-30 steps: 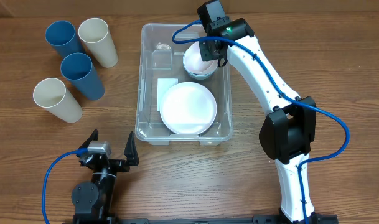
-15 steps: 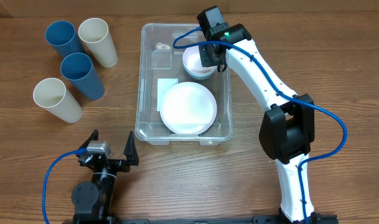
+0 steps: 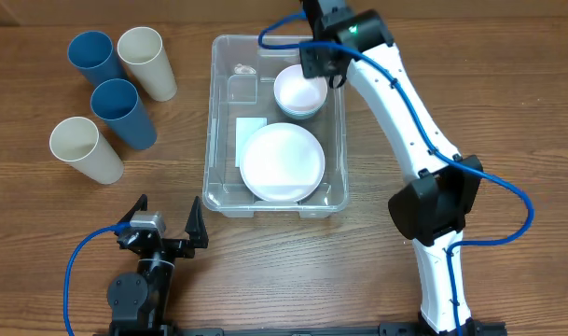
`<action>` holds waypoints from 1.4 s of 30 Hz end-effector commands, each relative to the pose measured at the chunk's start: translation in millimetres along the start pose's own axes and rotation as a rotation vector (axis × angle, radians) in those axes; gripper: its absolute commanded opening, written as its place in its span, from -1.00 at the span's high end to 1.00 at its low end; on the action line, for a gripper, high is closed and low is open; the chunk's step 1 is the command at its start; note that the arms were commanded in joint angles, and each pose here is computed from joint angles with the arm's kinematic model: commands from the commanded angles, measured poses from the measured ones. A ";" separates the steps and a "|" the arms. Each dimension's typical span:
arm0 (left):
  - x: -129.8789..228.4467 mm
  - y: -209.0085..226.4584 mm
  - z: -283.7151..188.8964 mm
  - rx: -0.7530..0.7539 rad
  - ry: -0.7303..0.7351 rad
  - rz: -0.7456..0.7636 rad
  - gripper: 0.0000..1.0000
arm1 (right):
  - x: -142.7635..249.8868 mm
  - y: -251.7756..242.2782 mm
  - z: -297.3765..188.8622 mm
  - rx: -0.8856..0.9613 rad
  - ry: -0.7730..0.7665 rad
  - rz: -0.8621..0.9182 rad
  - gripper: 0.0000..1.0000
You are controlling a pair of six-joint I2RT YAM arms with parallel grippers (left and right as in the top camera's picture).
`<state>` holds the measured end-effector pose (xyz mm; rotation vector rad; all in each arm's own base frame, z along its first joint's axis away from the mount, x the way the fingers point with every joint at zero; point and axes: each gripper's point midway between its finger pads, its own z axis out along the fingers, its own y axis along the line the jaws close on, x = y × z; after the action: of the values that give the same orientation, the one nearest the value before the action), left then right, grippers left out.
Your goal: Pack container
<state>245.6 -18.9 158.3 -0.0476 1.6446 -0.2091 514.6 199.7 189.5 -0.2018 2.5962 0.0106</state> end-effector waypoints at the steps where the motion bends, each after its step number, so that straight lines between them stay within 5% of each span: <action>1: -0.1 -2.4 -0.4 0.017 -0.003 -0.014 -1.00 | -36.8 -18.7 -58.8 0.004 -0.145 0.098 -0.49; 7: -0.1 -2.4 -0.4 0.017 -0.003 -0.014 -1.00 | -54.5 -107.1 -88.5 0.073 -0.210 0.386 -1.00; 14: -0.1 -2.4 -0.4 0.016 -0.003 -0.014 -1.00 | -26.5 -258.6 -93.7 0.257 -0.197 0.751 -1.00; 21: -0.1 -2.4 -0.4 0.017 -0.003 -0.014 -1.00 | 13.8 -361.3 -109.5 0.370 -0.186 0.924 -1.00; 42: -0.5 -0.8 -0.3 0.007 -0.005 -0.003 -1.00 | 28.1 -390.7 -115.6 0.366 -0.187 0.987 -1.00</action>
<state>245.6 -18.7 158.4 -0.0478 1.6442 -0.2082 493.2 -198.1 251.8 1.1644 2.2786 -0.1055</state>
